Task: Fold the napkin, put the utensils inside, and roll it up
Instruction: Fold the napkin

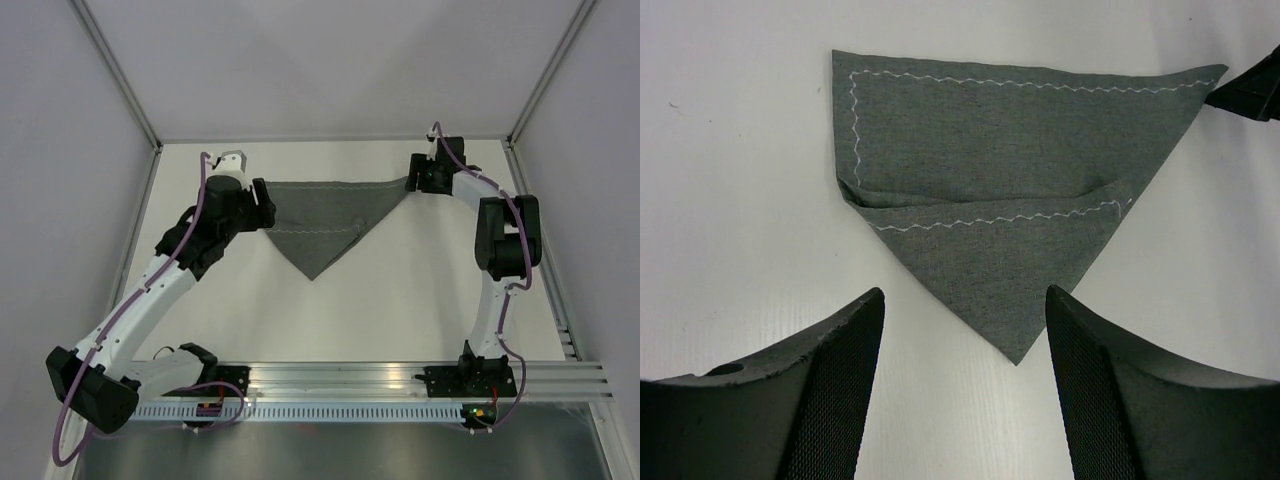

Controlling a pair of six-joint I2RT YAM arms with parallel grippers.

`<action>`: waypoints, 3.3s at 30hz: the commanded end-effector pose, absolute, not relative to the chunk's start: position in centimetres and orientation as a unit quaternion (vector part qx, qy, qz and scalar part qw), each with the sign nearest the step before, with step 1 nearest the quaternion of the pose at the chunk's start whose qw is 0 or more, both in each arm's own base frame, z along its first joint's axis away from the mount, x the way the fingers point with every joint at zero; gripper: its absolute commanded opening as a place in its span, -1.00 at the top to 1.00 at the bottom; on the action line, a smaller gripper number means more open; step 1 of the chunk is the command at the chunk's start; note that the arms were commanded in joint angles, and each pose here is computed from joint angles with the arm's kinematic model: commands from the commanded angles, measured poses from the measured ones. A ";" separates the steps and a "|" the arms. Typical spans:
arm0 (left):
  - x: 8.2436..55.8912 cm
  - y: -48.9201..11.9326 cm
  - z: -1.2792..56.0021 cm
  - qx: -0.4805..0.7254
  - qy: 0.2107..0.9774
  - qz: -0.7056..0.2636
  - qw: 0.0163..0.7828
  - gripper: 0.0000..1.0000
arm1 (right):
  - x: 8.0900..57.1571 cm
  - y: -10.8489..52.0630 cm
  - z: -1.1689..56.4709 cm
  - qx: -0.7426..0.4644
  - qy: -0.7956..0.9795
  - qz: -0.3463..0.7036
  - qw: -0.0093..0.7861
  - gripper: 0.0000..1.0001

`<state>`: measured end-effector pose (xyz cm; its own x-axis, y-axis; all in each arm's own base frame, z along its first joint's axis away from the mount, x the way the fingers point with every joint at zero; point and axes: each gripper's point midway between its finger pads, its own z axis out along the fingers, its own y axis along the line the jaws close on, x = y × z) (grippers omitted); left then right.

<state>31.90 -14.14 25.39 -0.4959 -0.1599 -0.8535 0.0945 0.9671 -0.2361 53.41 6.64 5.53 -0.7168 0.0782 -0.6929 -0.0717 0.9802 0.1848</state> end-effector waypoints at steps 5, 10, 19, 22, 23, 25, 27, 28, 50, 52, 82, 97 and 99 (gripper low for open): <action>32.4 -14.7 26.0 -0.026 0.846 -0.146 0.512 -0.42 | 54.3 7.3 3.1 0.109 0.918 0.176 0.338 -0.53; 32.2 -14.6 26.0 -0.026 0.846 -0.146 0.513 -0.42 | 54.9 6.8 1.4 0.148 0.912 0.212 0.319 -0.55; 32.3 -14.6 25.8 -0.029 0.846 -0.147 0.511 -0.42 | 55.8 4.7 1.7 0.194 0.896 0.237 0.322 -0.55; 32.3 -14.7 25.9 -0.028 0.846 -0.148 0.512 -0.42 | 55.8 4.9 1.4 0.199 0.896 0.241 0.316 -0.51; 32.2 -14.7 25.9 -0.029 0.846 -0.149 0.511 -0.42 | 56.0 4.8 1.6 0.199 0.895 0.241 0.318 -0.50; 32.2 -14.7 26.0 -0.027 0.846 -0.149 0.511 -0.42 | 56.1 4.9 1.4 0.202 0.895 0.241 0.317 -0.46; 32.2 -14.7 26.0 -0.028 0.846 -0.149 0.512 -0.42 | 56.2 5.0 1.1 0.206 0.894 0.245 0.314 -0.44; 32.1 -14.6 26.1 -0.028 0.846 -0.149 0.512 -0.42 | 56.2 5.0 1.1 0.209 0.893 0.247 0.313 -0.43; 32.2 -14.4 25.8 -0.026 0.849 -0.141 0.509 -0.42 | 57.1 6.6 2.4 0.190 0.891 0.248 0.329 0.48; 32.3 -14.5 25.7 -0.027 0.849 -0.141 0.508 -0.42 | 57.3 6.6 3.5 0.185 0.887 0.250 0.341 0.63; 32.5 -15.2 26.4 -0.030 0.840 -0.163 0.516 -0.42 | 45.9 26.0 16.1 -0.245 0.824 0.258 0.440 0.89; 32.6 -15.1 27.2 -0.029 0.837 -0.165 0.521 -0.43 | 37.2 34.2 14.9 -0.439 0.754 0.198 0.446 0.95; 32.5 -15.1 27.3 -0.029 0.836 -0.165 0.522 -0.43 | 36.6 34.5 14.8 -0.454 0.745 0.190 0.450 0.96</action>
